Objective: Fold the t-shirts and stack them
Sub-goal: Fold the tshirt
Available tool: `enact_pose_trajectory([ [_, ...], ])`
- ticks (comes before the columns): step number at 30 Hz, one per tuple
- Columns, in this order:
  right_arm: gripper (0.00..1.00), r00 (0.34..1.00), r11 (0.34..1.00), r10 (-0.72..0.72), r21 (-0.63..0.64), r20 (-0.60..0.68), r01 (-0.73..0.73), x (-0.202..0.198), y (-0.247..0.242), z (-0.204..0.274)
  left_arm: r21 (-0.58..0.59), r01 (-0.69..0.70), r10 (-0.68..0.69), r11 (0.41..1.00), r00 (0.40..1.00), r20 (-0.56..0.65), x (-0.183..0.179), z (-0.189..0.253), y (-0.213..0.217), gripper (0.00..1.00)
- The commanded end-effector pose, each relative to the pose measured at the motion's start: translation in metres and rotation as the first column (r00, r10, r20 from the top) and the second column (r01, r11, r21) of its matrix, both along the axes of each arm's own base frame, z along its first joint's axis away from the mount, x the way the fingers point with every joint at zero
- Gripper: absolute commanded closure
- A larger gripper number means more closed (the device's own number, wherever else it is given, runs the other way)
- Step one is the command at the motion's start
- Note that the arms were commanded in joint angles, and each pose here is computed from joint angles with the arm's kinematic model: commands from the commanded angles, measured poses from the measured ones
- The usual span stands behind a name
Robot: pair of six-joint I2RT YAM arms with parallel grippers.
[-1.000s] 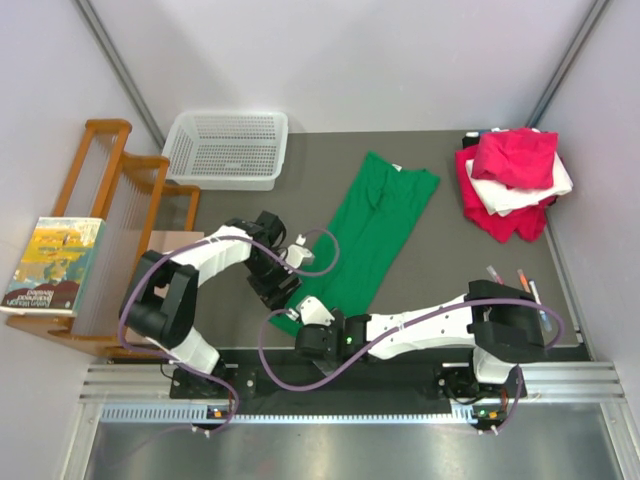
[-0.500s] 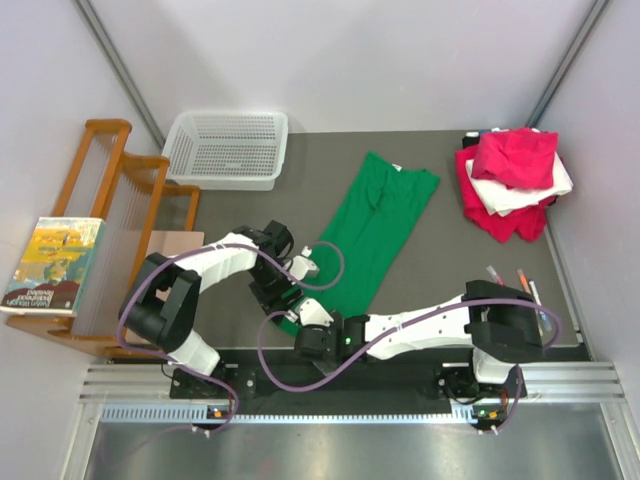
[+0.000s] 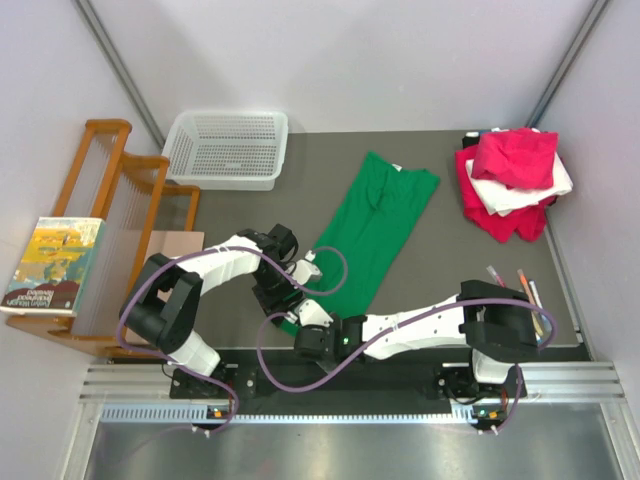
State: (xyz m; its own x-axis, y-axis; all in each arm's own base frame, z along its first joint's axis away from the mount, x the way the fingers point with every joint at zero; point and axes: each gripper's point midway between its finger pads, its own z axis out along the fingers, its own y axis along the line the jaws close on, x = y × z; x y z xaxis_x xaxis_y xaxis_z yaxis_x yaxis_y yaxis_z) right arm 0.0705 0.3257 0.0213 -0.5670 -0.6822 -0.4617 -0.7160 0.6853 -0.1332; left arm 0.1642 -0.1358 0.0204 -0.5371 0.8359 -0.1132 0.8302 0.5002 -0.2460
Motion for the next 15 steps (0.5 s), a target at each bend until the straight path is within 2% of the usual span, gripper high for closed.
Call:
enact_pose_trajectory([
  [1,0.45,1.000,1.000,-0.003,0.011,0.016,0.003,0.007,0.007,0.002,-0.001,0.002,-0.002,1.000,1.000,-0.014,-0.003,-0.005,-0.001,0.34],
  [7,0.48,1.000,1.000,0.004,0.021,0.013,-0.004,0.007,0.013,0.003,0.013,0.001,-0.001,1.000,1.000,0.007,0.002,-0.009,0.001,0.33],
  [12,0.52,1.000,1.000,0.005,0.028,0.003,-0.005,0.005,0.017,0.001,0.016,-0.007,0.007,1.000,1.000,0.008,0.008,-0.013,-0.003,0.44],
  [15,0.57,1.000,1.000,0.006,0.028,0.000,-0.006,0.005,0.017,0.000,0.009,-0.010,0.010,1.000,1.000,0.011,0.011,-0.011,-0.006,0.47],
])
